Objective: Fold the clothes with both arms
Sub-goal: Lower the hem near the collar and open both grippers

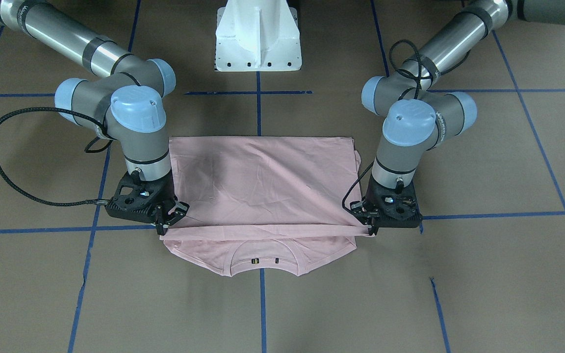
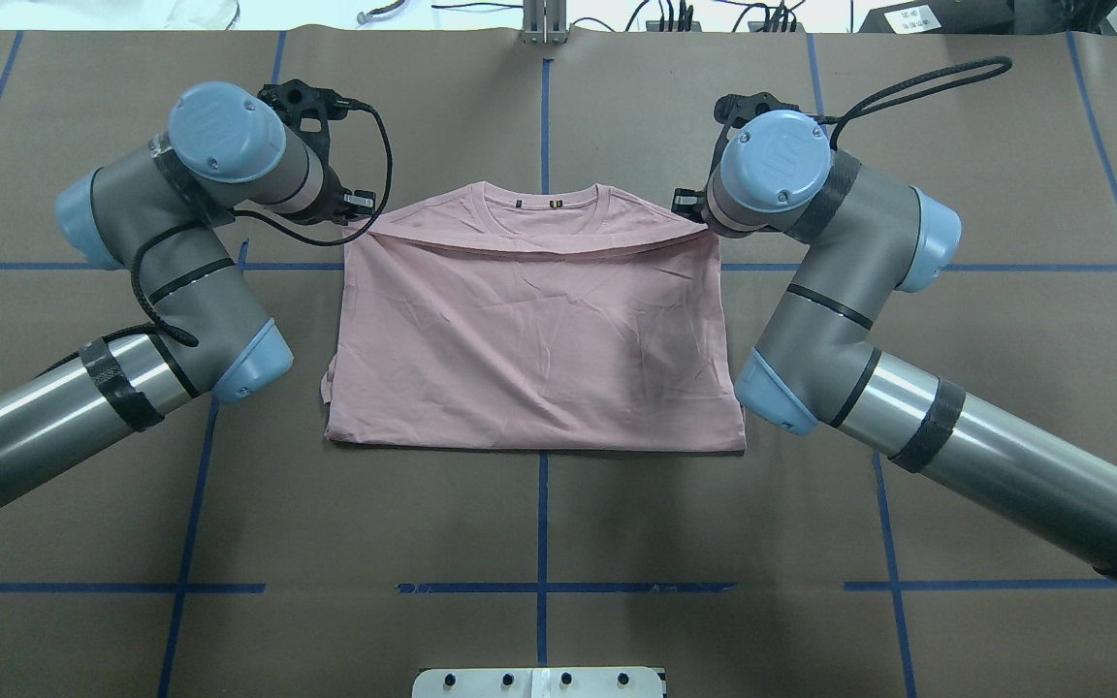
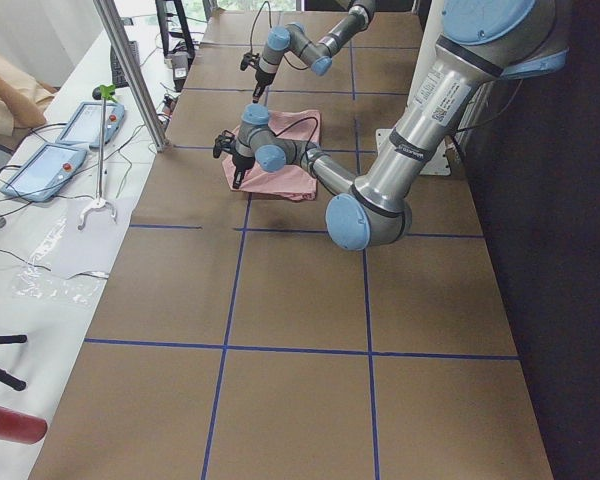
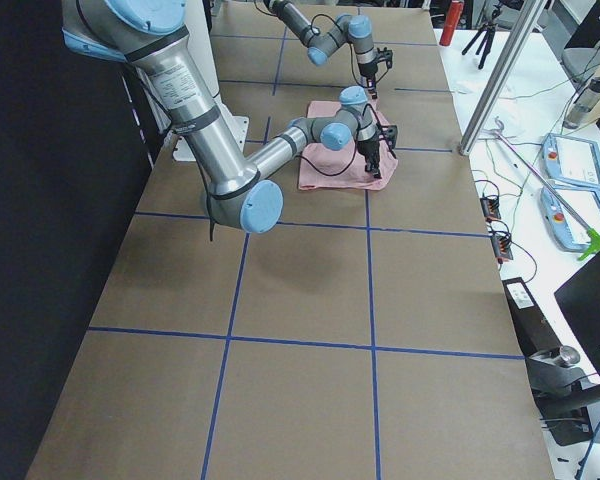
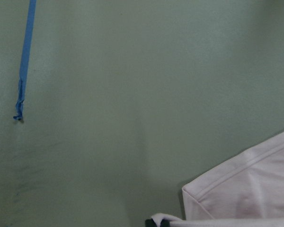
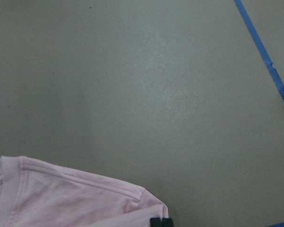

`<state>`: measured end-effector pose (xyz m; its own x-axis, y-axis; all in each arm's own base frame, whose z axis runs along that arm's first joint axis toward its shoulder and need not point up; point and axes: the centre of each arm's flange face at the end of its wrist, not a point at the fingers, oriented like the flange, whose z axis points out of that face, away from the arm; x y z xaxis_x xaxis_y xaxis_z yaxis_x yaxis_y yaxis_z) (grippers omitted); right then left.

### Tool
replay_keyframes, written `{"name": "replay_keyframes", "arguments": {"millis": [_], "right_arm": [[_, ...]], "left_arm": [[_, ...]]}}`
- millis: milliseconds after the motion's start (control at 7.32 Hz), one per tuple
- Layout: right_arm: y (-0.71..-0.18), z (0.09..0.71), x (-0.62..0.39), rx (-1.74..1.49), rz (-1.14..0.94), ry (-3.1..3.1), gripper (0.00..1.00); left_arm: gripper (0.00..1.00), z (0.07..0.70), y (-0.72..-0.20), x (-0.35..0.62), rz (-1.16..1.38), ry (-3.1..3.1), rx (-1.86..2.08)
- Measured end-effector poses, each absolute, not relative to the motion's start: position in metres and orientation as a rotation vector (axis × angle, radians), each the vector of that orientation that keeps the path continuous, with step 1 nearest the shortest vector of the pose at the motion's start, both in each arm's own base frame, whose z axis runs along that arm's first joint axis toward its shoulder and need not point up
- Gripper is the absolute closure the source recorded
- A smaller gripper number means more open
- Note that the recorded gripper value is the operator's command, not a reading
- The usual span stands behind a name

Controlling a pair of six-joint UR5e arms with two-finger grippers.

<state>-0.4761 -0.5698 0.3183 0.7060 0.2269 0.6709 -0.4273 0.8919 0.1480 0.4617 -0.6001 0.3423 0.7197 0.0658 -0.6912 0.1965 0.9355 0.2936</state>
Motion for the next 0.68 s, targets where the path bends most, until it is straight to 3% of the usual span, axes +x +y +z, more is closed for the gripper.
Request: {"name": "replay_keyframes", "arguments": {"millis": [683], "right_arm": [[-0.583, 0.330, -0.467, 0.302, 0.392, -0.678, 1.00]], "left_arm": [[1.00, 0.348, -0.596, 0.471, -0.062, 0.770, 0.360]]}}
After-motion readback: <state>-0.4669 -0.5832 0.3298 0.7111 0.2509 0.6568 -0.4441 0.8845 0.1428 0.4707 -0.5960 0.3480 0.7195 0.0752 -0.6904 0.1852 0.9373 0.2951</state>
